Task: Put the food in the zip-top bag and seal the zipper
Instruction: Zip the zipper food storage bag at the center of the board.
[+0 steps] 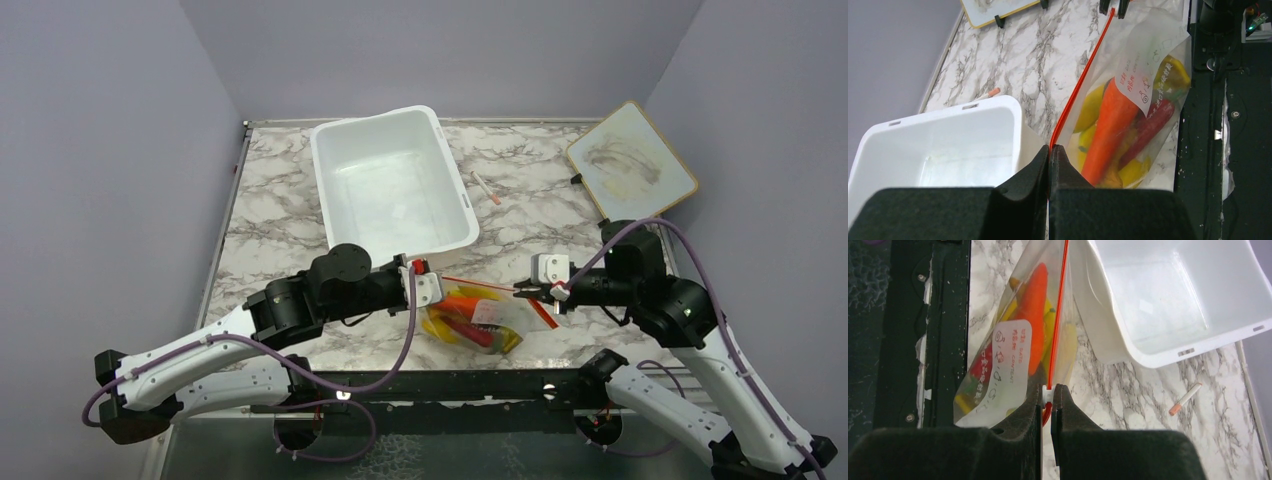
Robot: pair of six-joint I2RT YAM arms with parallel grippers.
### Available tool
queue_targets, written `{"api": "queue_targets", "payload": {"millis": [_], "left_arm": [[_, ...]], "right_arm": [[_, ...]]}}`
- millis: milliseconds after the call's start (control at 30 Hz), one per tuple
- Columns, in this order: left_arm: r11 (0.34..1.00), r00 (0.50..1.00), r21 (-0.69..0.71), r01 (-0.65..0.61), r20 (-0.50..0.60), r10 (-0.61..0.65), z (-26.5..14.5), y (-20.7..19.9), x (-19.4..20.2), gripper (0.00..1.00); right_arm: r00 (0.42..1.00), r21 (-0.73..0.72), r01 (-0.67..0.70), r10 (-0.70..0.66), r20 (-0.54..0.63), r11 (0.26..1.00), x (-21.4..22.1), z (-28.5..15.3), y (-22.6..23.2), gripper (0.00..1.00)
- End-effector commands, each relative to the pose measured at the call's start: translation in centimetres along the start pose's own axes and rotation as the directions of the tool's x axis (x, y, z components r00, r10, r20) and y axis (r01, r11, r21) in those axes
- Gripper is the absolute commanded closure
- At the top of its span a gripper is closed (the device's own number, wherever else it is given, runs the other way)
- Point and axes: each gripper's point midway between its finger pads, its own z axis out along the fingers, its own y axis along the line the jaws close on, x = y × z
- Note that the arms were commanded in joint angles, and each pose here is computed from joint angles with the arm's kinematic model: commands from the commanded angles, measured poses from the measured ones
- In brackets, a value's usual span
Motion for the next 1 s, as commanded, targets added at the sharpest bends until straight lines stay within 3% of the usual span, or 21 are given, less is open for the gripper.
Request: {"api": "queue_targets", "payload": {"millis": [0, 300, 600, 800, 967], "left_arm": [[0.99, 0.999, -0.143, -0.02, -0.049, 0.013, -2.2, 2.9, 0.0, 1.0], [0.973, 0.994, -0.231, -0.019, -0.111, -0.007, -3.4, 4.4, 1.1, 1.0], [0.966, 0.991, -0.257, -0.02, -0.13, -0.014, -4.1, 4.7, 1.5, 1.0], [0.968, 0.992, -0.25, -0.006, -0.126, -0.027, -4.0, 4.5, 1.6, 1.0], [0.984, 0.995, -0.169, 0.065, -0.059, -0.076, -3.9, 2.8, 0.4, 1.0]], "right_arm": [[0.988, 0.052, -0.041, 0.048, -0.148, 0.998, 2.4, -2.2, 0.6, 0.99], [0.957, 0.117, -0.046, 0.077, -0.28, 0.992, 3.4, -5.7, 1.1, 0.99], [0.886, 0.194, -0.116, 0.19, -0.423, 0.974, 5.8, -8.7, 2.3, 0.99], [0.897, 0.172, -0.123, 0.183, -0.403, 0.977, 5.2, -8.1, 2.1, 0.99], [0.915, 0.156, -0.149, 0.195, -0.353, 0.977, 3.4, -8.2, 2.2, 0.99]]}}
